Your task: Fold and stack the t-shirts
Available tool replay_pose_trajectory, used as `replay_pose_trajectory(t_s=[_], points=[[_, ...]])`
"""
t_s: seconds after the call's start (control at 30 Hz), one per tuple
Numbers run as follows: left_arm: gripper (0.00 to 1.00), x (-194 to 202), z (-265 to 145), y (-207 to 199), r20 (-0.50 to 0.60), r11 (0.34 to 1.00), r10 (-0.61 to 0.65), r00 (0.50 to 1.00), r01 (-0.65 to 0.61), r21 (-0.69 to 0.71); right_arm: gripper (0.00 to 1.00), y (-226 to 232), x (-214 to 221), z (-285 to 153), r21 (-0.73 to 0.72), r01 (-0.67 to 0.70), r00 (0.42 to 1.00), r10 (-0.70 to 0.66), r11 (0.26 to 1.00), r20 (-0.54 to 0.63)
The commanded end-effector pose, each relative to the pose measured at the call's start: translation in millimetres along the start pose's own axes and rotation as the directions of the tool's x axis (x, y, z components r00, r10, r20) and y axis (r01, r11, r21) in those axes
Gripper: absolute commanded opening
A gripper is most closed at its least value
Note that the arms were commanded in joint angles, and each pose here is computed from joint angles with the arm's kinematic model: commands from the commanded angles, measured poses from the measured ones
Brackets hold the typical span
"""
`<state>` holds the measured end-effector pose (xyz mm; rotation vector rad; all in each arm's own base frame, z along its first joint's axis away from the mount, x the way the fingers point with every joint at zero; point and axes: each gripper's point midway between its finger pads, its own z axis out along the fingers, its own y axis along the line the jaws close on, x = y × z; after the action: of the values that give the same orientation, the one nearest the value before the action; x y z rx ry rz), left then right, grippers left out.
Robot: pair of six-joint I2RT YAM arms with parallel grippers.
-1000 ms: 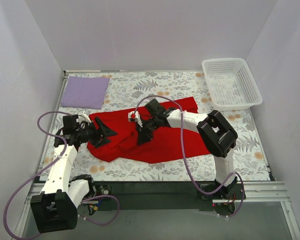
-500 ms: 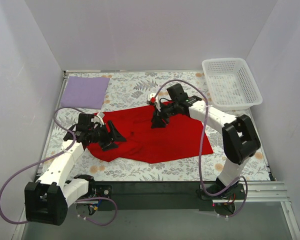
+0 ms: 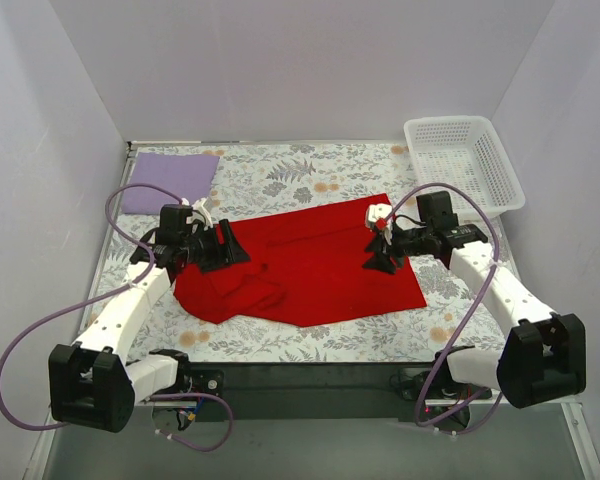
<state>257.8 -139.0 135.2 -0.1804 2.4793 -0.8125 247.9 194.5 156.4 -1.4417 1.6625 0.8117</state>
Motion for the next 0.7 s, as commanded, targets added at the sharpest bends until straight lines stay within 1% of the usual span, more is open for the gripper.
replay_pose_trajectory(t_s=[0.0,0.1,0.17,0.27,0.33,0.4,0.53,0.63,0.67], points=[[0.63,-17,2,-1,0.05,0.991,0.132,0.99,-0.132,0.0,0.52,14,13,0,-0.024,-0.012,1.0,0.012,1.0,0.001],[0.63,-11,7,3,0.022,0.992,0.123,0.992,-0.123,0.001,0.52,17,36,-1,-0.02,-0.093,0.995,0.093,0.995,-0.023],[0.63,-11,10,6,0.017,0.993,0.116,0.993,-0.116,-0.009,0.52,12,44,-6,-0.004,-0.137,0.99,0.137,0.991,-0.018],[0.59,-8,17,15,-0.018,0.993,0.106,0.994,-0.107,-0.045,0.52,6,49,-10,0.005,-0.177,0.984,0.177,0.984,-0.013],[0.56,-7,21,20,-0.045,0.99,0.128,0.991,-0.131,-0.057,0.52,5,51,-10,0.005,-0.181,0.983,0.181,0.983,-0.018],[0.55,-7,22,23,-0.059,0.984,0.166,0.984,-0.17,-0.062,0.52,5,53,-9,0.0,-0.187,0.982,0.187,0.982,-0.019],[0.54,-9,25,26,-0.083,0.957,0.285,0.955,-0.288,-0.04,0.52,6,55,-8,-0.008,-0.197,0.98,0.197,0.98,-0.028],[0.52,-3,31,30,-0.113,0.947,0.316,0.942,-0.321,-0.028,0.52,5,54,-9,-0.007,-0.19,0.982,0.189,0.982,-0.023],[0.51,3,35,31,-0.133,0.937,0.343,0.93,-0.348,-0.016,0.52,6,55,-9,-0.007,-0.193,0.981,0.193,0.981,-0.024]])
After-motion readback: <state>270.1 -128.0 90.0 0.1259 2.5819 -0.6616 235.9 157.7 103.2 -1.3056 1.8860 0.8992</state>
